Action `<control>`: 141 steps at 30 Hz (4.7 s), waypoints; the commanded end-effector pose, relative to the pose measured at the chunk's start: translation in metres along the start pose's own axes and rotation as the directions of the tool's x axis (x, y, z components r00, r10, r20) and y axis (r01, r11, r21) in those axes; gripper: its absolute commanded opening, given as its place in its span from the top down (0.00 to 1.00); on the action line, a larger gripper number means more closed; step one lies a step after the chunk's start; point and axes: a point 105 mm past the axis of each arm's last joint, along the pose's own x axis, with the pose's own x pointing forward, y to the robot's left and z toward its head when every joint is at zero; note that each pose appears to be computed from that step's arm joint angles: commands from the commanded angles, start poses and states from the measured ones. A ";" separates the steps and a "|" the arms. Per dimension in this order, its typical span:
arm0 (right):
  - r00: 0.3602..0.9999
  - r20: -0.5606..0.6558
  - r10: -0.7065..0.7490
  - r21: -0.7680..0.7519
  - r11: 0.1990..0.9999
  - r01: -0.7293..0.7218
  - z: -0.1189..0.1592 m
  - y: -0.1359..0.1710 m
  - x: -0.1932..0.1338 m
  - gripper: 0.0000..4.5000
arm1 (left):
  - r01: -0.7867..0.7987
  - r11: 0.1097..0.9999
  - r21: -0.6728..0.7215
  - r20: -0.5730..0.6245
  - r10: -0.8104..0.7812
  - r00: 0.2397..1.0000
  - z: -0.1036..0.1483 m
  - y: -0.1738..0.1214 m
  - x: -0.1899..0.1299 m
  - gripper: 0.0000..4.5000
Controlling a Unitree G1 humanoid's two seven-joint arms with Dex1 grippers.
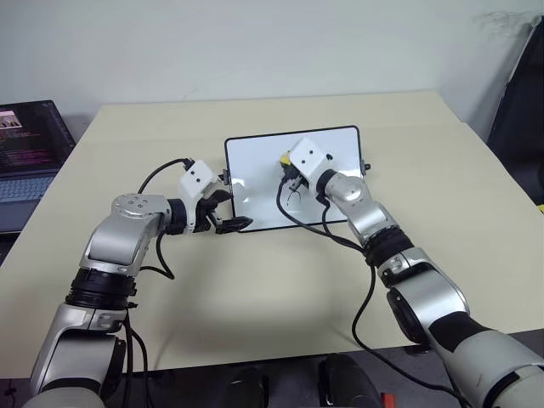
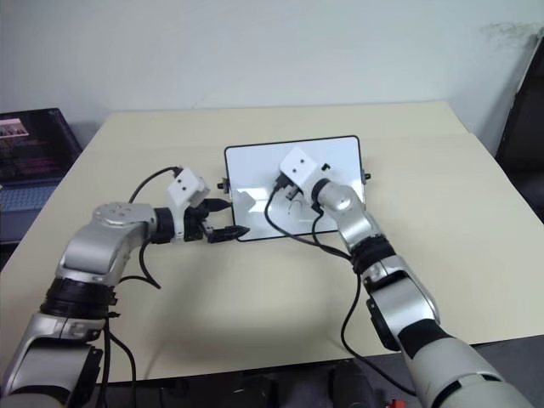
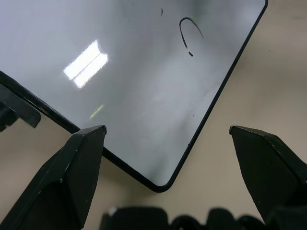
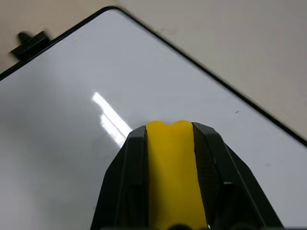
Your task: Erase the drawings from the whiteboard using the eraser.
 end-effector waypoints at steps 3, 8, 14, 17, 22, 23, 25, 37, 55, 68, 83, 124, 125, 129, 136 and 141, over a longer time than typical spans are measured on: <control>0.980 -0.157 0.120 -0.029 0.992 -0.126 -0.040 0.029 -0.010 0.78 | -0.022 0.999 0.036 0.041 0.020 0.999 0.015 0.004 -0.007 0.00; 0.988 -0.121 0.091 -0.060 0.993 -0.099 -0.025 0.022 -0.011 0.78 | -0.015 0.999 0.042 0.040 0.014 0.999 0.016 0.004 -0.005 0.00; 0.999 0.046 0.004 0.003 1.000 -0.004 0.025 -0.005 -0.021 0.78 | -0.011 0.999 0.044 0.040 0.009 0.999 0.017 0.003 -0.006 0.00; 0.995 0.077 -0.058 0.007 0.998 0.057 0.034 -0.019 -0.029 0.78 | 0.012 0.999 0.047 0.030 -0.014 0.999 0.014 0.000 -0.006 0.00; 0.996 0.026 -0.089 0.005 0.996 0.089 0.009 -0.016 -0.032 0.78 | 0.093 0.993 0.067 0.026 -0.095 0.995 0.013 -0.015 -0.004 0.00; 0.997 0.002 -0.078 0.002 0.997 0.078 0.000 -0.011 -0.032 0.78 | 0.111 0.991 0.073 0.023 -0.113 0.993 0.013 -0.019 -0.004 0.00; 0.998 -0.036 -0.051 -0.005 0.999 0.051 -0.015 0.000 -0.033 0.78 | 0.145 0.986 0.086 0.013 -0.147 0.989 0.012 -0.025 -0.003 0.00; 0.979 -0.117 0.164 -0.019 0.986 -0.168 -0.039 0.066 -0.037 0.78 | 0.154 0.984 0.089 -0.016 -0.153 0.988 0.004 -0.025 -0.004 0.00; 0.998 0.010 -0.067 -0.018 0.998 0.067 0.012 -0.006 -0.046 0.78 | 0.039 0.998 0.040 0.004 -0.039 0.999 0.003 -0.004 -0.004 0.00; 0.973 -0.189 0.131 -0.026 0.990 -0.139 -0.042 0.046 -0.056 0.78 | 0.046 0.998 0.044 0.008 -0.046 0.999 0.005 -0.006 -0.003 0.00; 0.996 0.069 -0.054 0.013 0.998 0.054 0.041 -0.009 -0.038 0.78 | 0.047 0.998 0.046 0.007 -0.047 0.999 0.006 -0.006 -0.004 0.00; 0.999 -0.034 0.002 -0.097 0.995 -0.006 0.010 -0.002 -0.040 0.78 | 0.054 0.997 0.046 0.016 -0.055 0.998 0.008 -0.007 -0.003 0.00; 0.998 -0.052 0.019 -0.099 0.995 -0.024 0.004 0.003 -0.039 0.78 | 0.054 0.997 0.046 0.016 -0.055 0.998 0.008 -0.007 -0.003 0.00; 0.994 -0.090 0.069 -0.103 0.992 -0.079 -0.009 0.026 -0.037 0.78 | 0.056 0.997 0.046 0.016 -0.056 0.998 0.008 -0.008 -0.002 0.00; 0.984 -0.100 0.145 -0.103 0.983 -0.155 -0.009 0.050 -0.036 0.78 | 0.053 0.997 0.047 0.016 -0.054 0.998 0.008 -0.007 -0.002 0.00; 0.997 -0.079 0.022 -0.112 0.993 -0.031 0.000 0.017 -0.038 0.78 | 0.054 0.997 0.046 0.015 -0.054 0.998 0.008 -0.008 -0.003 0.00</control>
